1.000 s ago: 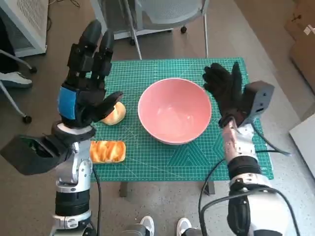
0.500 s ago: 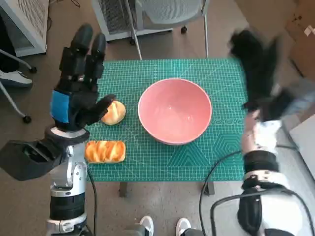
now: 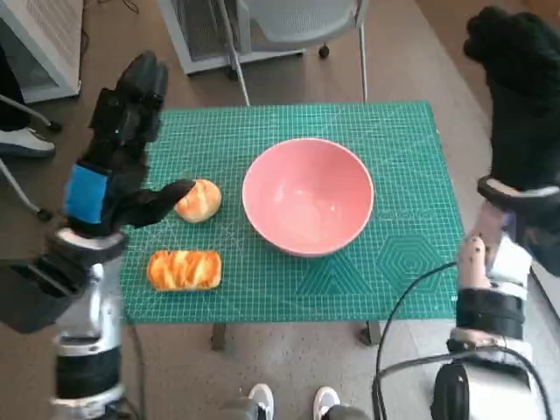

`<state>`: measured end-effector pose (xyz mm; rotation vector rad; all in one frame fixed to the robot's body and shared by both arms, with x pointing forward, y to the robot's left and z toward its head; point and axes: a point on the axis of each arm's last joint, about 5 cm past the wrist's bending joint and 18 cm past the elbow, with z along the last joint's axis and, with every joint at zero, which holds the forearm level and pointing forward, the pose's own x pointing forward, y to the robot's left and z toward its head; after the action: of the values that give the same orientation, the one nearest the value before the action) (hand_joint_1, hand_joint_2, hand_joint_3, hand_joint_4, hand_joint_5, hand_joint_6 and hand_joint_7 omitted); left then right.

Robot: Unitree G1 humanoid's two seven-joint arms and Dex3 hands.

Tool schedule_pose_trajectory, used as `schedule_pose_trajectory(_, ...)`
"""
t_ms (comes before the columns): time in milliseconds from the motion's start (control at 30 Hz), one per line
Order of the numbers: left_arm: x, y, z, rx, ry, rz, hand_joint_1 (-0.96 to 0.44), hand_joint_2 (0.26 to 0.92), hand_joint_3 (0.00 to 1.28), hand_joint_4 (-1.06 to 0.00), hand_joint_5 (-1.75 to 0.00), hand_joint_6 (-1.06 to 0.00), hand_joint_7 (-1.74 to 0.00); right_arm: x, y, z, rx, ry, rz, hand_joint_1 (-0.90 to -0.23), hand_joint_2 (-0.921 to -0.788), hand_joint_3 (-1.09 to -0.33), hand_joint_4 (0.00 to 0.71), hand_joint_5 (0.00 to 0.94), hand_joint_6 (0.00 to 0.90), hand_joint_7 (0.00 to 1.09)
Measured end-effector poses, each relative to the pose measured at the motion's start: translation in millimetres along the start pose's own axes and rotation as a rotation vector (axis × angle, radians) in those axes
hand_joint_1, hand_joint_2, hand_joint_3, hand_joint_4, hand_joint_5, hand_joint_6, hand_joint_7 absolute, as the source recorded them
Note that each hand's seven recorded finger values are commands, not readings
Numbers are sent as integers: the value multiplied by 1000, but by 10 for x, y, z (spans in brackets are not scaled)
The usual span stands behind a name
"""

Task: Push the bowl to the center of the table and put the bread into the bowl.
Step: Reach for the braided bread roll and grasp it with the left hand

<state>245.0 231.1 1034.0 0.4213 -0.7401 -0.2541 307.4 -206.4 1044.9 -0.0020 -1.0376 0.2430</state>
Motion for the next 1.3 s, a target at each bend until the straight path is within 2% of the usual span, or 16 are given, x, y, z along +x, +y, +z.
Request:
schedule_pose_trajectory(100,-32,92,78,174,36,-69,-530,897,92,-36,-13,1,-384,2,16,43,-2,-12,19,-543,-921,-552,361,28,421,33)
schedule_pose_trajectory(200,-63,151,153,319,81,-142,-481,857,54,-66,-23,-5,-424,2,27,56,-1,-11,29,-534,-921,-555,372,28,427,33)
schedule_pose_trajectory(300,-103,184,224,452,160,-225,-467,836,33,-79,-21,-27,-418,1,30,57,1,-4,32,-532,-921,-558,375,26,430,32)
schedule_pose_trajectory(433,-152,178,284,562,301,-347,-433,799,6,-102,-5,-163,-219,-3,30,61,1,4,32,-531,-921,-562,372,19,433,30)
schedule_pose_trajectory(600,-186,143,341,605,458,-478,-389,776,1,-122,-2,-257,-88,-2,37,58,4,12,29,-530,-921,-566,367,13,436,28)
schedule_pose_trajectory(833,-199,90,363,558,662,-608,-311,771,1,-132,-1,-285,-36,7,61,50,1,25,39,-532,-921,-571,365,8,432,22)
schedule_pose_trajectory(1300,-256,-93,158,540,792,-721,-281,777,2,-138,-1,-310,-16,12,76,43,10,38,36,-519,-921,-574,361,2,426,13)
